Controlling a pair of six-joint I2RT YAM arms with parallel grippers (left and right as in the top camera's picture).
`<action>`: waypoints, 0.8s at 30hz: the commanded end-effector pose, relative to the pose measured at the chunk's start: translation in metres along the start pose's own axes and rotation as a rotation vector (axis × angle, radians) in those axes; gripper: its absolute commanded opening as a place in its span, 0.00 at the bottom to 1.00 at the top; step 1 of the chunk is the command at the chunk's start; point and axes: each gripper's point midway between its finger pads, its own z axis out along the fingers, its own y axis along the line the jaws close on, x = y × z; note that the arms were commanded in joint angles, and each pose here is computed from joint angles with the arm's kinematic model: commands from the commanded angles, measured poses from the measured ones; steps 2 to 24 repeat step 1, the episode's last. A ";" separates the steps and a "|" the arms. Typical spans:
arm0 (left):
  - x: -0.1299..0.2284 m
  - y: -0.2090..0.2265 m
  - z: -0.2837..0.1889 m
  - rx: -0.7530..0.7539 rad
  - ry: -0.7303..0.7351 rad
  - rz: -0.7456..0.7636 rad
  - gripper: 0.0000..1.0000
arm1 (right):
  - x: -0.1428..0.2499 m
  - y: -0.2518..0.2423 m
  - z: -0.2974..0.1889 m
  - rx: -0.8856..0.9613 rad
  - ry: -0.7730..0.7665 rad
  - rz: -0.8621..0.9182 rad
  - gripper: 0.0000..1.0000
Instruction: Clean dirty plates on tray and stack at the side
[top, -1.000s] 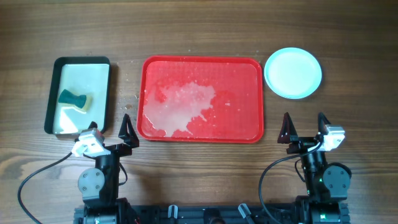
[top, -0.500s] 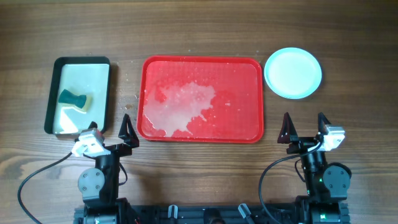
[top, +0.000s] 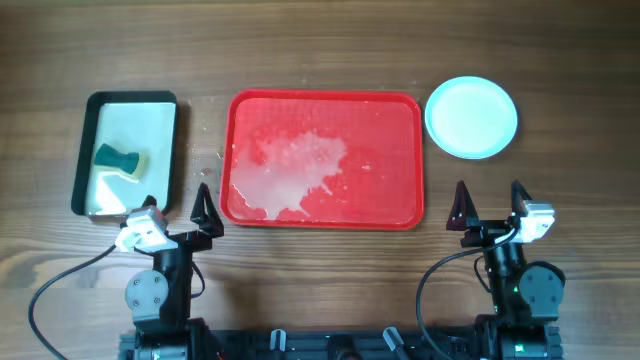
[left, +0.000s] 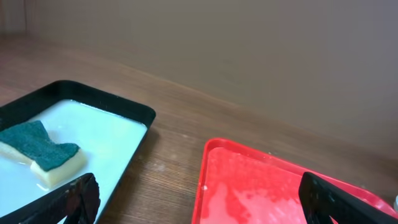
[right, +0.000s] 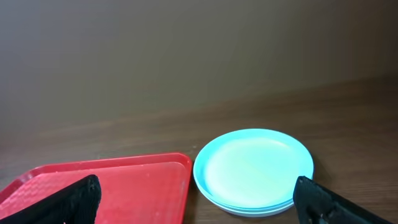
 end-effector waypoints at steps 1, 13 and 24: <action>0.002 0.000 0.000 0.002 -0.001 -0.009 1.00 | -0.003 -0.004 -0.001 0.022 -0.015 -0.015 1.00; 0.002 0.000 0.000 0.002 -0.001 -0.009 1.00 | -0.003 -0.004 -0.001 0.022 -0.015 -0.015 1.00; 0.002 0.000 0.000 0.002 -0.001 -0.009 1.00 | -0.003 -0.004 -0.001 0.022 -0.015 -0.015 1.00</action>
